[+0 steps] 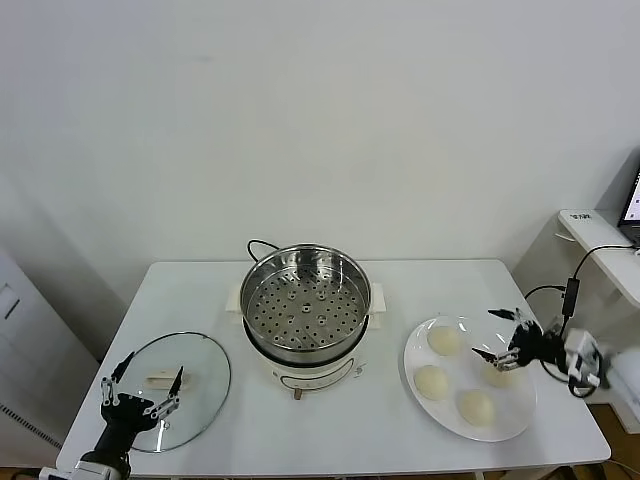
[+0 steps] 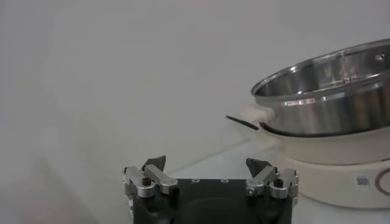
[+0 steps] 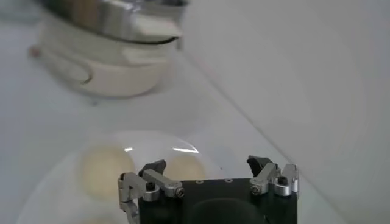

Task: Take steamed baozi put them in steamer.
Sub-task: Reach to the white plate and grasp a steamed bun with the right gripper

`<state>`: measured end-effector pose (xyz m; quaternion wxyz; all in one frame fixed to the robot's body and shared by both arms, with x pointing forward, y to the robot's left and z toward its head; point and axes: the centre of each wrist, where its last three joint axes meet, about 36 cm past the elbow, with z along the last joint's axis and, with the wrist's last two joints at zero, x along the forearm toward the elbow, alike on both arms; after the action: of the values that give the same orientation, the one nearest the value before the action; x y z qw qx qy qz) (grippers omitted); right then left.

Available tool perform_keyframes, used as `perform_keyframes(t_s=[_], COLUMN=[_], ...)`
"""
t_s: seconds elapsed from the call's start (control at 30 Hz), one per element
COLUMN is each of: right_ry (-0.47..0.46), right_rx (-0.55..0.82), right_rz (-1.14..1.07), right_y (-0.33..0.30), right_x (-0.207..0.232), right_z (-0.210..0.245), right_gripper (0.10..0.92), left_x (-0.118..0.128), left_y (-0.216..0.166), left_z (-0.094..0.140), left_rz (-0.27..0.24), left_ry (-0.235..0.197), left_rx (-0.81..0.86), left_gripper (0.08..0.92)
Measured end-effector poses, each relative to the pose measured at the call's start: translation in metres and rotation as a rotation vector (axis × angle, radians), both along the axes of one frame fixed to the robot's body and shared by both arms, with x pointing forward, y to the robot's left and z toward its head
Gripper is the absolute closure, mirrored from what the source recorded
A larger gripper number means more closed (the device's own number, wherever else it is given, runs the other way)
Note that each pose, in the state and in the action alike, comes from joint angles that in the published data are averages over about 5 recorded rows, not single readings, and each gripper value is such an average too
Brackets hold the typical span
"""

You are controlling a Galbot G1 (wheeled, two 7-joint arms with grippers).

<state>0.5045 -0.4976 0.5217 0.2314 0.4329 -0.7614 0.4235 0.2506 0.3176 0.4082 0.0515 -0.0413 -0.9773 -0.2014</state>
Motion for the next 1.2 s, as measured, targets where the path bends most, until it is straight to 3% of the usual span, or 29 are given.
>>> perform_keyframes(t_s=[0.23, 0.5, 1.2], right_ry=[0.111, 0.222, 0.271], right_rx=[-0.183, -0.322, -0.433], right_rz=[0.139, 0.226, 0.268], right_y=[0.027, 0.066, 0.113], right_x=[0.057, 0.092, 0.124], right_z=[0.03, 0.008, -0.045], right_gripper=[0.2, 0.2, 0.2], left_x=[0.004, 0.003, -0.003], left_y=[-0.001, 0.002, 0.008], left_z=[0.003, 0.005, 0.008], left_rz=[0.007, 0.021, 0.051], left_ry=[-0.01, -0.015, -0.015], left_rx=[-0.001, 0.003, 0.007], left_gripper=[0.177, 0.177, 0.177])
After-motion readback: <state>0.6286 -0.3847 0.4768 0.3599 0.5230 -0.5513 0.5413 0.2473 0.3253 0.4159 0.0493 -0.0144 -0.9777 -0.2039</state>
